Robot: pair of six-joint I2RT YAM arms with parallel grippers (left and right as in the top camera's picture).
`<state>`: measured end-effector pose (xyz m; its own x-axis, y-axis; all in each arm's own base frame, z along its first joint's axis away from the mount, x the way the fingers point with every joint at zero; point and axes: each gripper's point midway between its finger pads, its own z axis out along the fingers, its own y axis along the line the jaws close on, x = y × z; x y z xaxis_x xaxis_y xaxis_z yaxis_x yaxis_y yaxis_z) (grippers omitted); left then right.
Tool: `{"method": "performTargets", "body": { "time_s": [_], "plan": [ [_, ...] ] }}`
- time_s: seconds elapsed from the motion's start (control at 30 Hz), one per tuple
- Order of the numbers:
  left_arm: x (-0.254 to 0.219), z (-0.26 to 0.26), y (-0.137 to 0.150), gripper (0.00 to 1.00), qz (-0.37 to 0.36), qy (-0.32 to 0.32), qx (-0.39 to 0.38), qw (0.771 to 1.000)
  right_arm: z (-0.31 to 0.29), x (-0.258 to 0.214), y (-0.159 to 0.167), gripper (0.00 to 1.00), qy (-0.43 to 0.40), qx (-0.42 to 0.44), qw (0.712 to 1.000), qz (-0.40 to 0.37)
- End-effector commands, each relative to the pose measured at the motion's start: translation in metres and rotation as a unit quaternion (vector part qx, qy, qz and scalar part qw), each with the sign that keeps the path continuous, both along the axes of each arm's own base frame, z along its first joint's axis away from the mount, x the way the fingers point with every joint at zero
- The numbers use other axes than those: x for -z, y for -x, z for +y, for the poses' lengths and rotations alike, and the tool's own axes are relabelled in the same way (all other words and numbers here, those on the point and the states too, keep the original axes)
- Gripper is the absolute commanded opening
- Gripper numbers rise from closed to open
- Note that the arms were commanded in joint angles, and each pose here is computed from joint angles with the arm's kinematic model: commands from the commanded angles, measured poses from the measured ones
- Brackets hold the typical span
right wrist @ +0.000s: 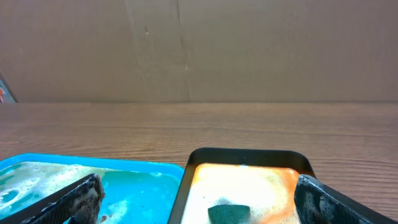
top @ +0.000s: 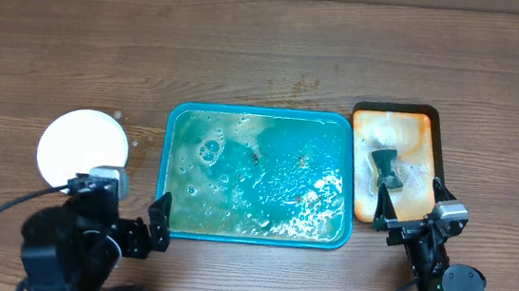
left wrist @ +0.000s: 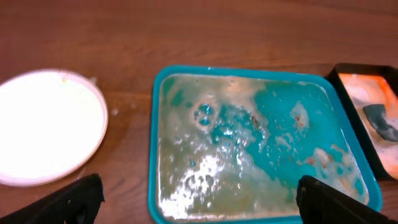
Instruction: Clean dirty plates on tray and stack at the side
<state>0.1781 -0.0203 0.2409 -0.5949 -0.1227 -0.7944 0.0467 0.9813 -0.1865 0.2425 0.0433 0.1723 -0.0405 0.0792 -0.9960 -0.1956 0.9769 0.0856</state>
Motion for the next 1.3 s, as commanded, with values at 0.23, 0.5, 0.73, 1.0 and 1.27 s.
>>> {"method": "performTargets", "body": {
  "time_s": [0.23, 0.5, 0.73, 1.0, 1.27],
  "plan": [
    [0.055, -0.016, -0.021, 1.00, -0.137, -0.021, 0.049, 0.989, 0.000, 0.002, 0.000, 1.00, 0.003, -0.001, 1.000, -0.003],
    [0.073, -0.020, -0.047, 1.00, -0.222, -0.009, 0.050, 0.974, 0.000, 0.002, 0.000, 1.00, 0.003, -0.001, 1.000, -0.003],
    [0.054, -0.015, -0.065, 1.00, -0.338, -0.033, 0.039, 0.940, 0.000, 0.002, 0.000, 1.00, 0.003, -0.001, 1.000, -0.003],
    [0.079, -0.017, -0.064, 1.00, -0.293, -0.060, 0.056, 0.953, 0.000, 0.002, 0.000, 1.00, 0.003, -0.001, 1.000, -0.003],
    [0.079, -0.017, -0.064, 1.00, -0.293, -0.059, 0.056, 0.953, 0.000, 0.002, 0.000, 1.00, 0.003, -0.001, 1.000, -0.003]
  ]
}}
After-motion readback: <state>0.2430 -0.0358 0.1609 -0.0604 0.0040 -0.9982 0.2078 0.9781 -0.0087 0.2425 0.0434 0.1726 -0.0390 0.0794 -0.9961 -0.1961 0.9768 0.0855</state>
